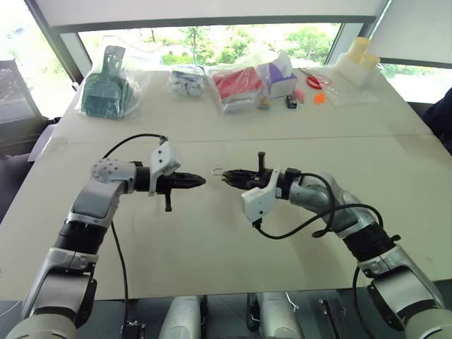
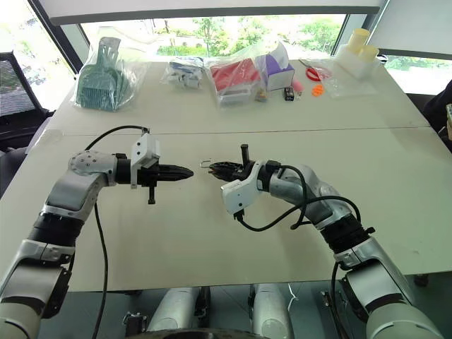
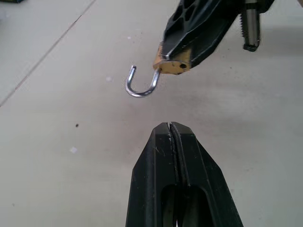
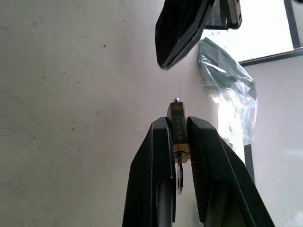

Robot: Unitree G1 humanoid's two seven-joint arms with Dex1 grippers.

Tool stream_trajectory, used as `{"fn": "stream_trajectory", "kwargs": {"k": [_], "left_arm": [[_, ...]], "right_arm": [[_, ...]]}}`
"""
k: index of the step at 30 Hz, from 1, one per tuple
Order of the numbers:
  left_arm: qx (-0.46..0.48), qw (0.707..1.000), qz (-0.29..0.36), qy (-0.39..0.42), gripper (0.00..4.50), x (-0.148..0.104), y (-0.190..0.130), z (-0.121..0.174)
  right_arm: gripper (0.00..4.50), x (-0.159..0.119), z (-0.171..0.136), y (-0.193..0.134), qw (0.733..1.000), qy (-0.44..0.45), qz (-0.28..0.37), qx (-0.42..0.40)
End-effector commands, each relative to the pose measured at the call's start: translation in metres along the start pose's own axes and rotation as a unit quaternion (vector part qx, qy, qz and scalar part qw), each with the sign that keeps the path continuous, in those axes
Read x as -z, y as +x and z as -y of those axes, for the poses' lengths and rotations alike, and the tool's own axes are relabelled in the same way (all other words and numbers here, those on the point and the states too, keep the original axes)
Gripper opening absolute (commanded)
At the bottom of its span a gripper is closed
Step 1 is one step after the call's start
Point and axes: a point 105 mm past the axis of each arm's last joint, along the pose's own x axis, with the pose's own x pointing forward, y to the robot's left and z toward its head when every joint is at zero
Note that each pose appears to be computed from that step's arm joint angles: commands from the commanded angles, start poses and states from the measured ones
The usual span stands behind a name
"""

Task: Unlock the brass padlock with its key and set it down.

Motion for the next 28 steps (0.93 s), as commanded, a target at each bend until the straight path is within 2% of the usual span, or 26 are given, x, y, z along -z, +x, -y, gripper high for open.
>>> {"fn": "stream_trajectory", "kwargs": {"k": [1, 4, 12, 13, 16, 19, 21, 24, 28], "left_arm": [[-0.028, 0.999, 0.013, 0.012, 0.02, -0.010, -0.012, 0.003], [-0.040, 0.999, 0.008, 0.001, 0.02, -0.004, -0.018, 0.012], [-0.060, 0.998, 0.010, -0.016, 0.00, -0.002, -0.023, 0.025], [-0.061, 0.998, 0.011, -0.017, 0.00, -0.003, -0.023, 0.026], [-0.060, 0.998, 0.011, -0.017, 0.00, -0.006, -0.026, 0.030], [-0.060, 0.998, 0.010, -0.017, 0.00, -0.008, -0.027, 0.032], [-0.062, 0.998, 0.009, -0.015, 0.00, -0.008, -0.029, 0.032], [-0.067, 0.998, 0.009, -0.013, 0.00, -0.010, -0.031, 0.033], [-0.073, 0.997, 0.011, -0.019, 0.00, -0.013, -0.034, 0.034]], "right_arm": [[0.00, 0.000, -0.001, 0.006, 1.000, -0.007, 0.003, 0.019], [0.00, 0.004, -0.015, 0.008, 1.000, 0.001, -0.004, 0.005], [3.77, 0.000, -0.029, 0.000, 0.999, 0.018, 0.003, -0.026], [4.39, 0.000, -0.029, -0.001, 0.999, 0.021, 0.002, -0.029], [4.46, 0.007, -0.024, -0.019, 0.996, 0.083, -0.018, -0.041], [4.46, 0.011, -0.017, -0.037, 0.981, 0.184, -0.033, -0.053], [4.46, 0.011, -0.010, -0.049, 0.963, 0.262, -0.036, -0.059], [4.46, 0.005, 0.002, -0.069, 0.919, 0.386, -0.031, -0.076], [4.46, -0.004, 0.006, -0.082, 0.881, 0.461, -0.029, -0.099]]}}
